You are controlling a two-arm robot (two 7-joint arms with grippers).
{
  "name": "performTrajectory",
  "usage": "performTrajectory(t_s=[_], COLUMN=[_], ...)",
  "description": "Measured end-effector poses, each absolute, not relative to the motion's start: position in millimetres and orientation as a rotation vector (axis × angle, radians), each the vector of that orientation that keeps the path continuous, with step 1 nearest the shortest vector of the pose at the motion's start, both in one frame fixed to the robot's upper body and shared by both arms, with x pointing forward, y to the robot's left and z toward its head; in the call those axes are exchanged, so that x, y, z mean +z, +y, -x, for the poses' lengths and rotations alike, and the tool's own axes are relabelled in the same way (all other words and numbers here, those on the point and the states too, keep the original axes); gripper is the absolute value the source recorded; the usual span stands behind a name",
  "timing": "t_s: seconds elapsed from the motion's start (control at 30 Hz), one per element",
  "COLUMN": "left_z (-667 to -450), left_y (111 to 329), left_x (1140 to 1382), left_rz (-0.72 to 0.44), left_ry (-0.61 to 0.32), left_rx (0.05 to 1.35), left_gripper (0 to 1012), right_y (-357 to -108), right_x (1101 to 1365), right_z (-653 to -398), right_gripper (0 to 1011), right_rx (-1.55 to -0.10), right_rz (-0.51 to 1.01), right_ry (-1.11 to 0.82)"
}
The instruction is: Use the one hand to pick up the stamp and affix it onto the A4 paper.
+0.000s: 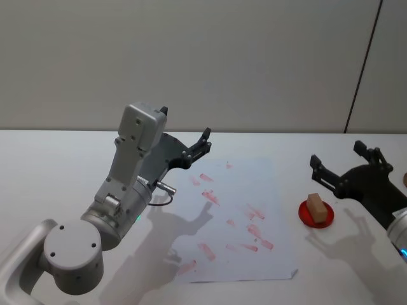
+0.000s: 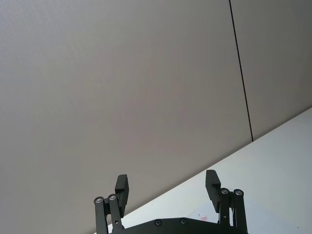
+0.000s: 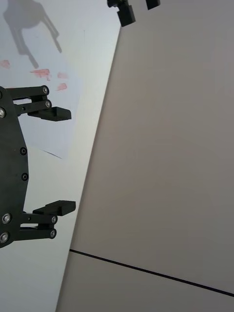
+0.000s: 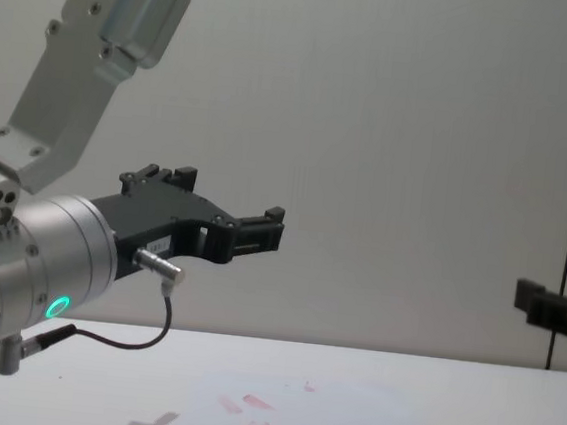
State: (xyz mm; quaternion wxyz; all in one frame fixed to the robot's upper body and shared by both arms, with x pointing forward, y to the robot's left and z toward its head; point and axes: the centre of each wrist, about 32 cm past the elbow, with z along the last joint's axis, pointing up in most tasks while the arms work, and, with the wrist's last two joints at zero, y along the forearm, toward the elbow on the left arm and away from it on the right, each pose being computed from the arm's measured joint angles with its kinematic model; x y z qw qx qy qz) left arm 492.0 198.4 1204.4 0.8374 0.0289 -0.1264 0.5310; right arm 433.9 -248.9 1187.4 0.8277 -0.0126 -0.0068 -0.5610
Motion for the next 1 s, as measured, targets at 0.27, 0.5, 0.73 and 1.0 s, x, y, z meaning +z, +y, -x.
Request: performTrajectory(t_s=[0.27, 0.5, 0.73, 1.0], left_z=[-492, -492, -492, -492], left_y=[198, 198, 198, 198], left_x=[1204, 1204, 1204, 1204], left_rz=[-0.061, -0.061, -0.061, -0.061], left_ry=[-0.268, -0.268, -0.268, -0.268], left_rx=[1.124, 1.124, 1.124, 1.124], left_gripper=[1003, 1003, 1003, 1003], right_y=[-257, -260, -256, -246], right_x=[1183, 1174, 1158, 1142], right_z=[-423, -412, -405, -408], right_gripper=[1001, 1001, 1001, 1001], right_rx=[-1.174, -1.166, -1.164, -1.172], right_rz=[0.066, 0.131, 0.214, 0.289], right_ry=[0.01, 0.035, 0.059, 0.075])
